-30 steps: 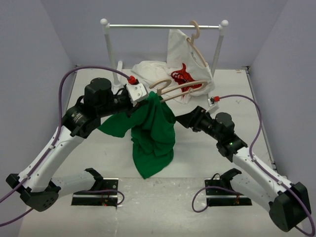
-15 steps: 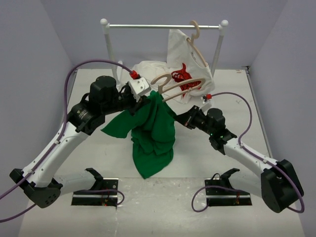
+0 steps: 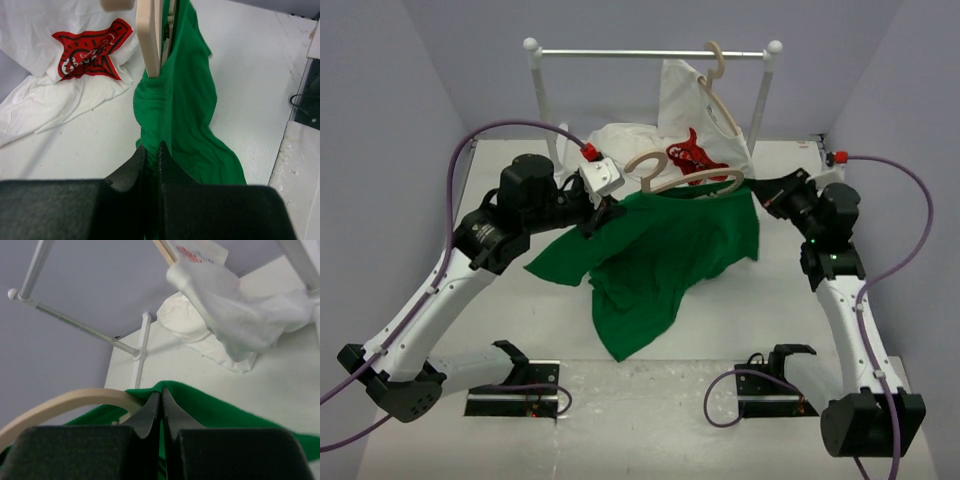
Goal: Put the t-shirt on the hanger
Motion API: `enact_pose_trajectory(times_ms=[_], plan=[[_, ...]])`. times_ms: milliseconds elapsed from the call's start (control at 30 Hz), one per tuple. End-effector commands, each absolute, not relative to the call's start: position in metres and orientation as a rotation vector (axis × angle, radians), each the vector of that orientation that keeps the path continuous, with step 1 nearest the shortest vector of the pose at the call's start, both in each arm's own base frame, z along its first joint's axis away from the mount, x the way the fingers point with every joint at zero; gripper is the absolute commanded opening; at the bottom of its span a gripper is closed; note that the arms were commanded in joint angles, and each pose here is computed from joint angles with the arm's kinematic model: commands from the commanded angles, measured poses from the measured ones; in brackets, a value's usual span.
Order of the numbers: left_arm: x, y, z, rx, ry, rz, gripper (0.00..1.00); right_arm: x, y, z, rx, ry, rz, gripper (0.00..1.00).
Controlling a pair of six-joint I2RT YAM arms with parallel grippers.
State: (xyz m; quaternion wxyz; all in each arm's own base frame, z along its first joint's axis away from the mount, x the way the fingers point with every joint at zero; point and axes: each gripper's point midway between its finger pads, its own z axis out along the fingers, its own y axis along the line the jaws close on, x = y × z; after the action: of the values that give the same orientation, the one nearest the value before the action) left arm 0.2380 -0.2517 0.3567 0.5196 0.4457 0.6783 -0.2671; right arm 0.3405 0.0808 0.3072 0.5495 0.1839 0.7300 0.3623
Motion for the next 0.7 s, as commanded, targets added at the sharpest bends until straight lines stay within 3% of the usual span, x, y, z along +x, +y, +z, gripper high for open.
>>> enact_pose_trajectory(times_ms=[0,200,433,667], plan=[[0.232,-0.245,0.383,1.064,1.534,-0.619,0.00,0.327,0.054,0.364,0.367,1.673,0.674,0.00],[0.231,-0.251,0.386,1.076,1.518,-0.650,0.00,0.301,0.088,0.414,0.122,1.664,0.777,0.00],[0.229,-0.271,0.403,1.106,1.444,-0.756,0.00,0.267,0.135,0.418,-0.100,1.752,0.851,0.00],[0.230,-0.284,0.418,1.054,1.412,-0.849,0.00,0.253,0.155,0.420,-0.115,1.756,0.859,0.00]])
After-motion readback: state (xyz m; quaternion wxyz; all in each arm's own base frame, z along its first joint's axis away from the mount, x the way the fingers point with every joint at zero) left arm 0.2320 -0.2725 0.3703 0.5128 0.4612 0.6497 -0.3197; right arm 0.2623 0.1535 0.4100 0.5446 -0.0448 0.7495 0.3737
